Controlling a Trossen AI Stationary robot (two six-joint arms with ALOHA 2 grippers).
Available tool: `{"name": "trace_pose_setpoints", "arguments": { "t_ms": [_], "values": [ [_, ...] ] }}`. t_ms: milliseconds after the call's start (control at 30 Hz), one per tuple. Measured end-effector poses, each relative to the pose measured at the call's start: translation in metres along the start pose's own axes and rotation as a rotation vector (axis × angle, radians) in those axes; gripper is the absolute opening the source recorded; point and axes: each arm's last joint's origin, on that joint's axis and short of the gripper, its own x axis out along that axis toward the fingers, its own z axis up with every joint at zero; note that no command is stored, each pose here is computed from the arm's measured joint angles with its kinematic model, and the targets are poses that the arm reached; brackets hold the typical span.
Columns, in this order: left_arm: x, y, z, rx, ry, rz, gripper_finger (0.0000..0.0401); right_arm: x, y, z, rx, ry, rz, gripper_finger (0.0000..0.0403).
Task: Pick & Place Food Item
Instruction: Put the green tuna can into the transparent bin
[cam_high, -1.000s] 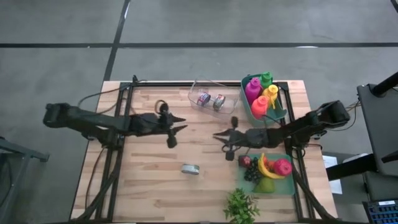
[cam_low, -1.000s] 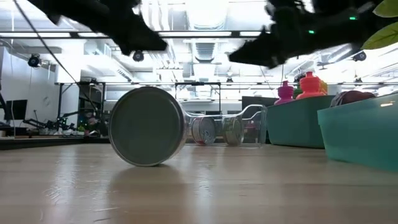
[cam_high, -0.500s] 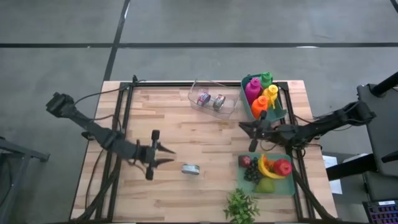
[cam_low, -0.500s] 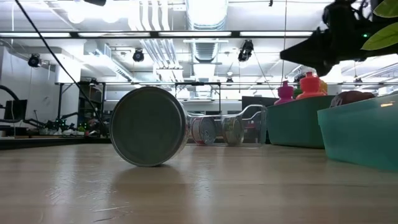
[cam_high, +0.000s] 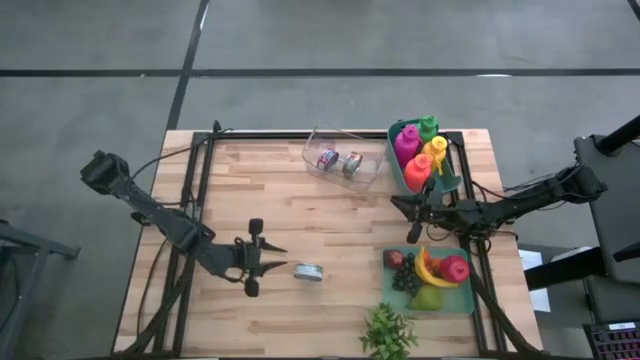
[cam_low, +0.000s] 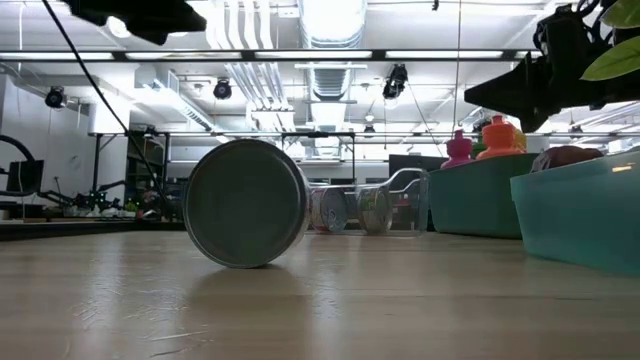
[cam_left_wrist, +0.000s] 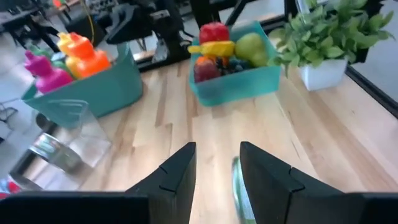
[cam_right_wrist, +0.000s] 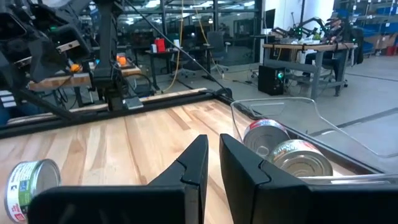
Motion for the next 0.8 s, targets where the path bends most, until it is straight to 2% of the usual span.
{"name": "trace_pose_setpoints", "arguments": {
  "t_ms": [333,433,500,567,700,800],
  "values": [
    [0.014,-0.008,-0.007,-0.021,0.022,0.006,0.0129,0.001,0.000,-0.003,-0.014,0.020,-0.001,0.0038],
    [0.022,-0.007,-0.006,-0.101,-0.011,0.046,0.0129,0.001,0.000,-0.003,-0.013,0.019,-0.001,0.0038],
    [0.029,-0.007,-0.008,-0.202,-0.016,0.072,0.0129,0.001,0.000,-0.003,-0.013,0.018,-0.001,0.0038],
    [0.035,-0.006,-0.013,-0.250,0.009,0.099,0.0129,0.001,0.000,-0.003,-0.013,0.019,-0.001,0.0038],
    [0.041,-0.008,-0.027,-0.196,0.105,0.123,0.0129,0.001,0.000,-0.003,-0.013,0.018,0.000,0.0038],
    [0.041,-0.008,-0.028,-0.190,0.117,0.124,0.0129,0.001,0.000,-0.003,-0.013,0.018,0.000,0.0038]
  ]
}}
